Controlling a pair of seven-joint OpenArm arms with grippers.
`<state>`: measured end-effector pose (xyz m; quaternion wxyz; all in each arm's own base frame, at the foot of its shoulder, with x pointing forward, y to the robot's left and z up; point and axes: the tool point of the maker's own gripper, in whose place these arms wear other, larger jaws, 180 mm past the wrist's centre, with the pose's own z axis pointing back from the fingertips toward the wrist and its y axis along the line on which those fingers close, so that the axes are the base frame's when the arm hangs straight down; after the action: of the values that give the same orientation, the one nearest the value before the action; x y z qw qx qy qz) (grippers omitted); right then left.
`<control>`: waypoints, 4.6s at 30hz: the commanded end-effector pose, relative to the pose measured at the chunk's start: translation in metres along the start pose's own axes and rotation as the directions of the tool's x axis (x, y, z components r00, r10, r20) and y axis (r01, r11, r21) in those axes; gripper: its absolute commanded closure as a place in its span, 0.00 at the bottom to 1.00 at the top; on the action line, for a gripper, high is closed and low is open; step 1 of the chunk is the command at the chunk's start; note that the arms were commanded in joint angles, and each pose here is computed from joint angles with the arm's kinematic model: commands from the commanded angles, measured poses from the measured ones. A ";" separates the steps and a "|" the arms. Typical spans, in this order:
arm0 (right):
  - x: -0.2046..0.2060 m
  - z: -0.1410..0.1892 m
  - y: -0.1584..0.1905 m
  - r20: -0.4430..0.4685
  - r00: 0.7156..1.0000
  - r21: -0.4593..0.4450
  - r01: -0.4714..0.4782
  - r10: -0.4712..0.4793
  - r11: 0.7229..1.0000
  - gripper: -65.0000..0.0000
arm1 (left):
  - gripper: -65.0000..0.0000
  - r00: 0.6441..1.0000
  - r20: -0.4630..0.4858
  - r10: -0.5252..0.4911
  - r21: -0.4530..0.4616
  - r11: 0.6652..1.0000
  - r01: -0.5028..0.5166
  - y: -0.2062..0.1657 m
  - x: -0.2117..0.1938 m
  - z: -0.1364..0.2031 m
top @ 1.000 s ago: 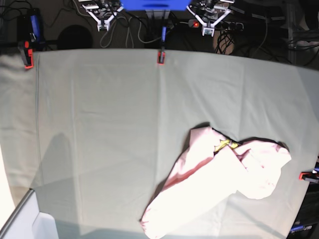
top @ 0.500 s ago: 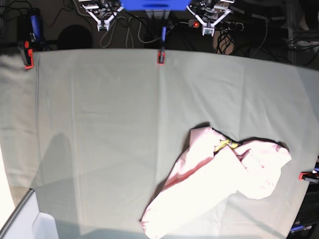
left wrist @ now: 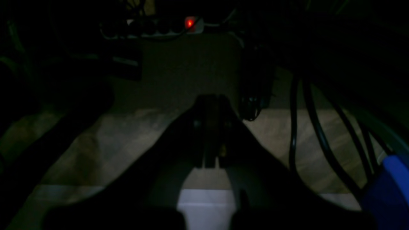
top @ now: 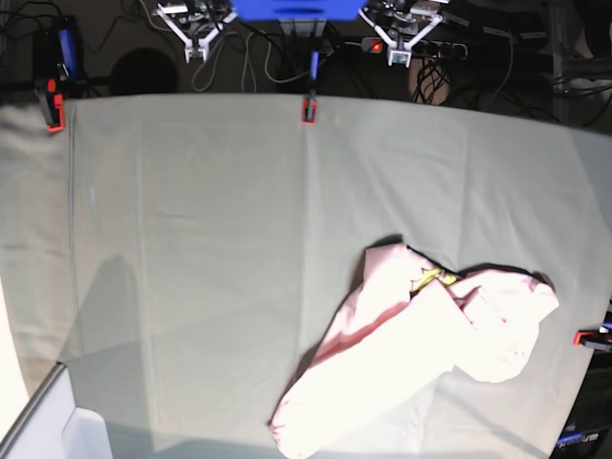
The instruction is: Layout the t-shirt on the table in an organized manner, then fold the t-shirt properly
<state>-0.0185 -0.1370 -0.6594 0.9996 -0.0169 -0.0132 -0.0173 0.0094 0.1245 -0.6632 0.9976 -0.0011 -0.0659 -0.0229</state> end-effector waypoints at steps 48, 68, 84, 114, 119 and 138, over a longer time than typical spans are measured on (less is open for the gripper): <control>0.116 0.273 -0.015 0.746 0.661 -0.036 -0.079 0.079 0.996 1.00 | 1.00 0.825 0.559 0.083 -0.110 0.994 -0.026 0.033 0.096 0.219; 0.235 0.307 0.021 0.838 0.542 0.080 0.001 -0.067 0.997 0.94 | 0.92 0.578 0.793 0.190 -0.110 0.979 -0.171 0.067 0.249 0.277; 0.256 0.326 0.018 0.874 0.481 0.076 0.002 -0.068 0.997 0.85 | 0.22 0.513 0.817 0.263 -0.189 0.963 -0.193 0.067 0.356 0.278; 0.235 0.311 0.009 0.844 0.537 0.028 -0.029 -0.008 0.999 0.52 | 0.21 0.526 0.741 0.417 -0.289 0.905 -0.311 0.064 0.455 0.207; 0.236 0.311 0.005 0.844 0.536 0.021 -0.020 -0.007 1.000 0.52 | 0.21 0.530 0.731 0.429 -0.309 0.901 -0.303 0.052 0.456 0.205; 0.232 0.309 -0.008 0.838 0.545 -0.012 -0.013 0.017 1.000 0.52 | 0.98 0.496 0.733 0.465 -0.365 0.885 -0.290 0.028 0.464 0.221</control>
<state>0.2022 -0.1413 -0.3533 0.8813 -0.0240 -0.4719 -0.0001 0.4269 0.1338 -0.4046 0.8484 -0.1164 -0.4767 0.1986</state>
